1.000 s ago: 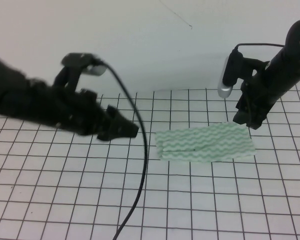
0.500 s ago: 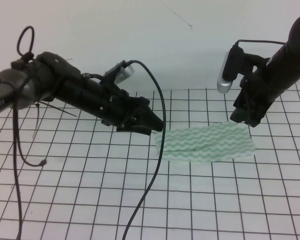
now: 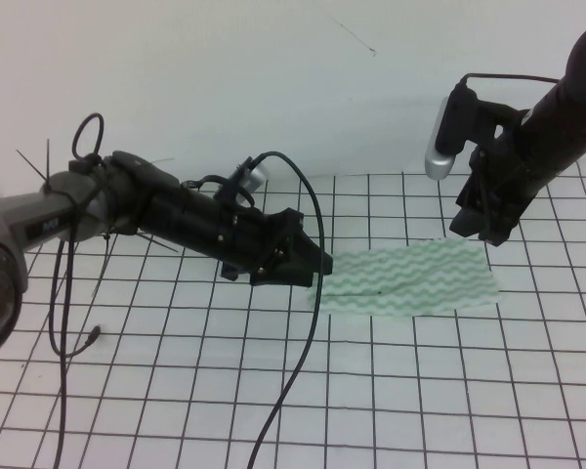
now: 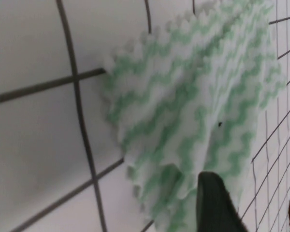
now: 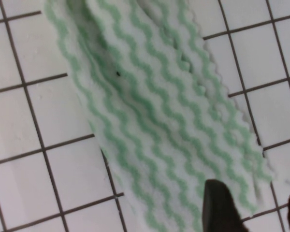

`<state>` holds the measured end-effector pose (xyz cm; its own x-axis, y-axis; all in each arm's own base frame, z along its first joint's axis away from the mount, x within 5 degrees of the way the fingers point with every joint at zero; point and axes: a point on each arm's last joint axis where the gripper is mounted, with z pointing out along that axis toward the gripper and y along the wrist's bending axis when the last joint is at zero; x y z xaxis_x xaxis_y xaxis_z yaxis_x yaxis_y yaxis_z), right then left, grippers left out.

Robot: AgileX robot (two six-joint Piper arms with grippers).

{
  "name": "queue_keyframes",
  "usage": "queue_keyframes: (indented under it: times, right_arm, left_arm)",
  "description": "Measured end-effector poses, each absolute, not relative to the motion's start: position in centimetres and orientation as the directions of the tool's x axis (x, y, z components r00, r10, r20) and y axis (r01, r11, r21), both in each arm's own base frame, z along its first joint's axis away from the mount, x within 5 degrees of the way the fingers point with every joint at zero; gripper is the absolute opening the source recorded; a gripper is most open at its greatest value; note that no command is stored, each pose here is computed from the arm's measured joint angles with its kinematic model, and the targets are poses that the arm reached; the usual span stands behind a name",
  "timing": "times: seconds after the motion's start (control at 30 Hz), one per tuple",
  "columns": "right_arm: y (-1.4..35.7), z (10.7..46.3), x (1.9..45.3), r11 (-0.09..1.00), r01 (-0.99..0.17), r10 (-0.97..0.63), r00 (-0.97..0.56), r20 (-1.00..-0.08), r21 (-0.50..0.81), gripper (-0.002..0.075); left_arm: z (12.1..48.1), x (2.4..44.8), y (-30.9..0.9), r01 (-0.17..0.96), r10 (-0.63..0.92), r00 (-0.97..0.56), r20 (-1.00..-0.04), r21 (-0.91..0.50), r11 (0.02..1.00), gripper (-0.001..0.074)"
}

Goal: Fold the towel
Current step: 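Fold the patterned cloth into a small square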

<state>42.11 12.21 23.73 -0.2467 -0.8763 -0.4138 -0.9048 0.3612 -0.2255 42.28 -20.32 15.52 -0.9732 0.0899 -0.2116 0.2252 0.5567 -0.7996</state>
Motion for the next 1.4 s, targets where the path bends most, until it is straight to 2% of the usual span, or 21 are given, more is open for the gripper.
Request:
queue_keyframes:
  times: [0.33,0.67,0.87,1.13,1.4]
  right_arm:
    - [12.3,23.8,42.1,0.357,-0.907,-0.874,-0.240,-0.422,-0.224,0.0303]
    - [12.4,23.8,42.1,0.364,-0.905,-0.867,-0.244,-0.435,-0.218,0.0300]
    - [12.5,23.8,42.1,0.373,-0.904,-0.857,-0.250,-0.450,-0.208,0.0297]
    - [12.5,23.8,42.1,0.373,-0.904,-0.857,-0.250,-0.450,-0.208,0.0297]
    - [12.5,23.9,42.1,0.370,-0.905,-0.858,-0.246,-0.450,-0.211,0.0297]
  left_arm:
    - [13.9,42.7,-20.8,0.190,0.075,-0.981,-0.178,-0.826,0.531,0.0310]
    - [13.1,41.8,-21.8,0.206,0.135,-0.978,-0.156,-0.769,0.605,0.0310]
    - [14.2,42.8,-22.3,0.260,0.073,-0.962,-0.263,-0.802,0.538,0.0310]
    - [16.3,44.6,-22.4,0.373,0.079,-0.910,-0.406,-0.723,0.581,0.0310]
    - [16.2,44.6,-22.1,0.423,0.178,-0.895,-0.410,-0.651,0.630,0.0310]
